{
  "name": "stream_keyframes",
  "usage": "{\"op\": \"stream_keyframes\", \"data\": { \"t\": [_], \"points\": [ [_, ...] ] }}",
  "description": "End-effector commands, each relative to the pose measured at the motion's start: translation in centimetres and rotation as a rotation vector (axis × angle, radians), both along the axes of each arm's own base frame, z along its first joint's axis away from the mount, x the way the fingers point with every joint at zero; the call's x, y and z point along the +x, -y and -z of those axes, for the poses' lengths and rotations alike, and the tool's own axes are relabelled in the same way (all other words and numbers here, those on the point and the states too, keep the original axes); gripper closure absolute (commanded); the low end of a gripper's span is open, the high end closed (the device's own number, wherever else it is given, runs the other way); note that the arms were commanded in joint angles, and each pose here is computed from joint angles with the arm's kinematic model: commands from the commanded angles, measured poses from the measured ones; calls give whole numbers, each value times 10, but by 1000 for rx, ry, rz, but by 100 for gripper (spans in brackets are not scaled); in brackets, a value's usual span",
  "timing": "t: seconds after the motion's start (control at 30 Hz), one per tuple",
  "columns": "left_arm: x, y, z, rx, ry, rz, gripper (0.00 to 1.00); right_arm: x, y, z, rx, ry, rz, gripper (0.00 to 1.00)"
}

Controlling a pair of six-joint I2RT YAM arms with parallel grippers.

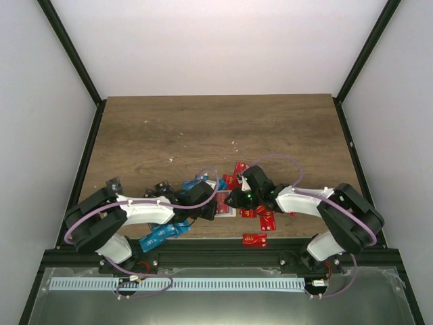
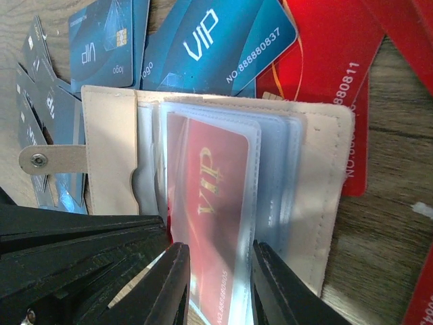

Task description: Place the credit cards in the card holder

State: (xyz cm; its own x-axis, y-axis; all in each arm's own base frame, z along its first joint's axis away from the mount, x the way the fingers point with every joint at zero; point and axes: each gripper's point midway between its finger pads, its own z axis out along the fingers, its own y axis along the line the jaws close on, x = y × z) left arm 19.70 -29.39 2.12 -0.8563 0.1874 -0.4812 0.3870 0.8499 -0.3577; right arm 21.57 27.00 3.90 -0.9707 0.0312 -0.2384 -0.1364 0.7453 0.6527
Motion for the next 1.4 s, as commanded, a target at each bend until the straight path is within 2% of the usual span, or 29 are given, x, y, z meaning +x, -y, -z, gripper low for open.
{"op": "stream_keyframes", "data": {
  "t": [0.0,0.27,0.47,0.9,1.17,1.37],
  "points": [
    [-5,-7,12,23,-28,-4,96,8,-14,-13,66,23,-26,73],
    [-5,-4,9,0,-23,-2,96,4,-22,-24,126,28,-63,73],
    [3,-2,-20,-33,26,-22,96,3,-28,-32,161,31,-85,74],
    [3,-43,-58,-21,108,-136,96,-1,-64,-38,173,31,-151,74],
    [-10,-73,-69,-65,124,-196,92,-7,-106,-40,166,15,-229,64],
    [-20,-76,-72,-112,117,-174,90,-12,-109,-54,167,32,-245,56]
  ]
}}
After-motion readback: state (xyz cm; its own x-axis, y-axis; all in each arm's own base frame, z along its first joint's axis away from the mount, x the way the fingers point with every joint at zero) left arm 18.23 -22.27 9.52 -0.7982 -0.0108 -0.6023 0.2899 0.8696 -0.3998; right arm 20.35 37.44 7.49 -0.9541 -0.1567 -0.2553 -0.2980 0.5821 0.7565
